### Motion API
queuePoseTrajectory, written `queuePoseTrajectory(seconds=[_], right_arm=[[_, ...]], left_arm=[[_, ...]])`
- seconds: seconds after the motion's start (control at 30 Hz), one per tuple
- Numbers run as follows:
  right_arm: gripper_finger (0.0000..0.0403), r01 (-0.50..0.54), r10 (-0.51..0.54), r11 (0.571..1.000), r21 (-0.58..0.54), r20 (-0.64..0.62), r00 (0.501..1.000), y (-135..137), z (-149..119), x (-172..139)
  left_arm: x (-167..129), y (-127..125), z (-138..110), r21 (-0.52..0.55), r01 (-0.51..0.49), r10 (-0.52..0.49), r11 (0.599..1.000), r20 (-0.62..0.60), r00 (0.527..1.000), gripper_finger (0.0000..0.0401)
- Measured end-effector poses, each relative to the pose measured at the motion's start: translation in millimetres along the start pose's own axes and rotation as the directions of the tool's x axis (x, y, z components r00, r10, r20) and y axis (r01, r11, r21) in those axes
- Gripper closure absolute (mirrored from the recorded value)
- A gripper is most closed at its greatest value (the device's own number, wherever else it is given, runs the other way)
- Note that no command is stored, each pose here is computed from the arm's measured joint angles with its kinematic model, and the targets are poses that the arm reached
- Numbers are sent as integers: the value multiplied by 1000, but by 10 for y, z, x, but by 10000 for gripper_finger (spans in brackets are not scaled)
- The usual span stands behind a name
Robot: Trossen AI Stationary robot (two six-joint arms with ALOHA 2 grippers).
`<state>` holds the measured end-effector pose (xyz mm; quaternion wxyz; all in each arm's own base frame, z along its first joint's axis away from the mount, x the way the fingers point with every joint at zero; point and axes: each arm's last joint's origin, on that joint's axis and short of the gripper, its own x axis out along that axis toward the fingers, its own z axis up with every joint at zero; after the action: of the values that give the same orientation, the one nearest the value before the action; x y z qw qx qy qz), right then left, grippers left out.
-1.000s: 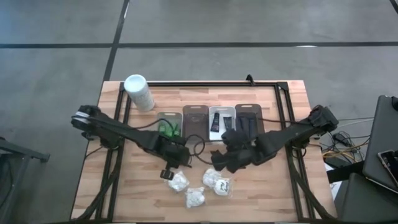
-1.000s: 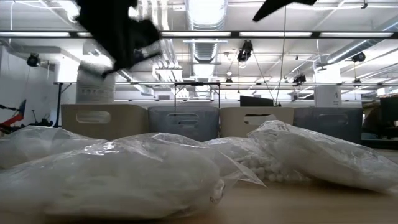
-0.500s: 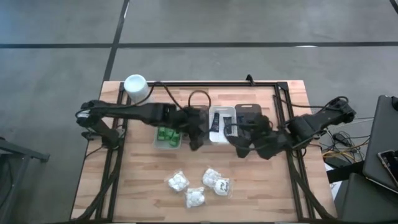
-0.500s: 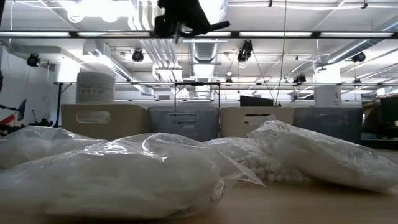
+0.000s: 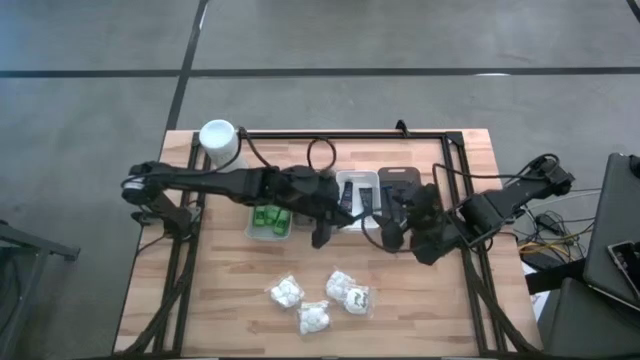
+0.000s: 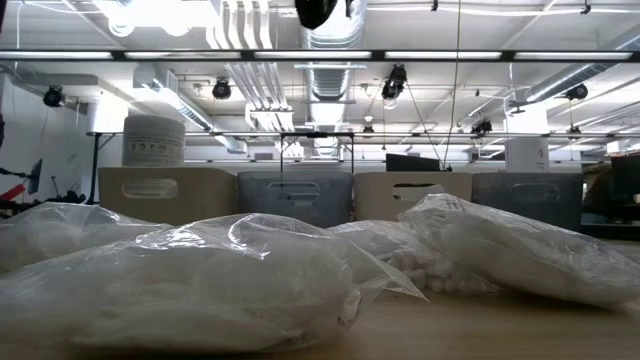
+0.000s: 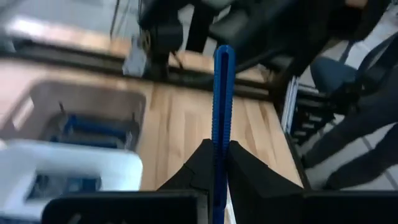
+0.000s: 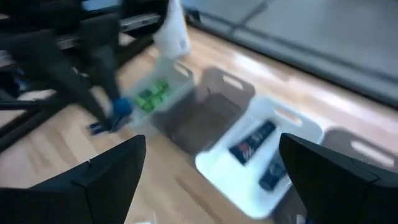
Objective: Pick & Place Travel size toiletries
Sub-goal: Put the blue razor into the right black bin
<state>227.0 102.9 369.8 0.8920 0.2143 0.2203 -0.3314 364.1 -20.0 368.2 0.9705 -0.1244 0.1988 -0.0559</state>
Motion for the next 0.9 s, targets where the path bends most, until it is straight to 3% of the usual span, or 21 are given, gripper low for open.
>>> queuePoseTrajectory(seconds=[0.2,0.5,0.77,0.9], right_arm=[[39,-97,106,992,-80,113,988,170,15,-117],[39,-151,166,984,-95,179,970,271,123,-111],[42,-178,198,977,-115,196,960,391,106,-64],[68,-188,205,977,-103,203,957,394,127,-68]], left_arm=[[-69,112,172,57,109,-115,992,110,987,373],[-107,185,238,178,240,-264,954,125,956,373],[-106,217,250,217,230,-265,949,152,952,373],[-83,234,203,206,231,-262,951,140,955,373]])
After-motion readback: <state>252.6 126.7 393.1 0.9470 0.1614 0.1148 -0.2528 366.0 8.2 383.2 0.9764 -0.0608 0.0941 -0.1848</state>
